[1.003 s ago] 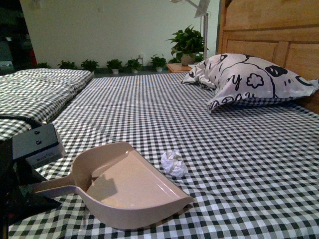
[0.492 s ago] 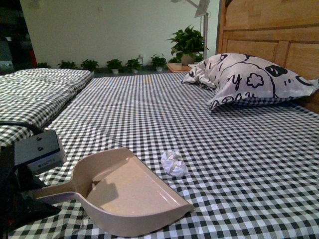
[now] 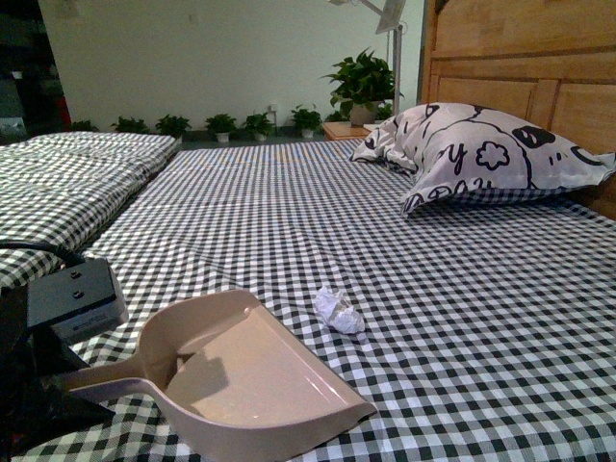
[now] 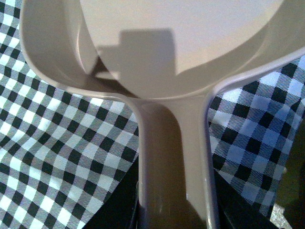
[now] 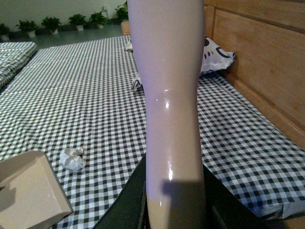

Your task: Clean up trash

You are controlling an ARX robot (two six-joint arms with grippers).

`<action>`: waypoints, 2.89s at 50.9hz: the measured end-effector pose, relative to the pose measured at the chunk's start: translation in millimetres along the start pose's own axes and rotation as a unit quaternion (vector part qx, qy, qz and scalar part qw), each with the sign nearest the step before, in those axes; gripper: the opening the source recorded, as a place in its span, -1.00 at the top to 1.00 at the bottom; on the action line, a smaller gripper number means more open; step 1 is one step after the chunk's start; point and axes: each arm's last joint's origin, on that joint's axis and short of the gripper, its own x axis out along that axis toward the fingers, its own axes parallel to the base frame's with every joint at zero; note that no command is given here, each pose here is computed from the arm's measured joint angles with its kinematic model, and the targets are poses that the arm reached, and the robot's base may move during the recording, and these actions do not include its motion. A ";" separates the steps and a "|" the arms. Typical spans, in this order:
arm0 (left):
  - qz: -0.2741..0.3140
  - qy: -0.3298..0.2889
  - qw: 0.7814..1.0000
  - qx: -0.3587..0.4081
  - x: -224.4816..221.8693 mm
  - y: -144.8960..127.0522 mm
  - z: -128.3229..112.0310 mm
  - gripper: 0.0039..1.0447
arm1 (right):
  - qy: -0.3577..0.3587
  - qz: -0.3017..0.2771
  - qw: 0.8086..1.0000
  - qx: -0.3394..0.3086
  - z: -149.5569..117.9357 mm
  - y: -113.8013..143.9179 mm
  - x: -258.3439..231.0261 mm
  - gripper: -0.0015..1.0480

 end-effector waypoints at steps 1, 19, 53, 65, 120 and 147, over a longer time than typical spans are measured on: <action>0.000 0.000 1.000 0.000 0.0 -0.1 0.0 0.51 | 0.000 0.000 1.000 0.000 0.0 0.0 0.0 0.62; -0.003 0.007 1.000 0.000 0.2 -1.1 -0.5 0.51 | 0.000 0.000 1.000 0.000 0.0 0.0 0.0 0.62; -0.003 0.008 1.000 0.001 0.5 -1.3 -0.1 0.51 | 0.235 0.007 0.964 -0.123 -29.0 25.5 160.8 0.62; -0.003 0.008 1.000 0.001 0.5 -1.3 -0.1 0.51 | 0.273 0.027 0.945 -0.177 -66.4 34.8 221.9 0.62; -0.003 0.008 1.000 0.002 0.5 -1.3 -0.1 0.51 | 0.310 0.075 0.912 -0.260 -142.8 67.2 243.8 0.62; -0.003 0.008 1.000 0.002 0.5 -1.3 -0.1 0.51 | 0.330 0.153 0.902 -0.231 -168.6 95.8 202.0 0.62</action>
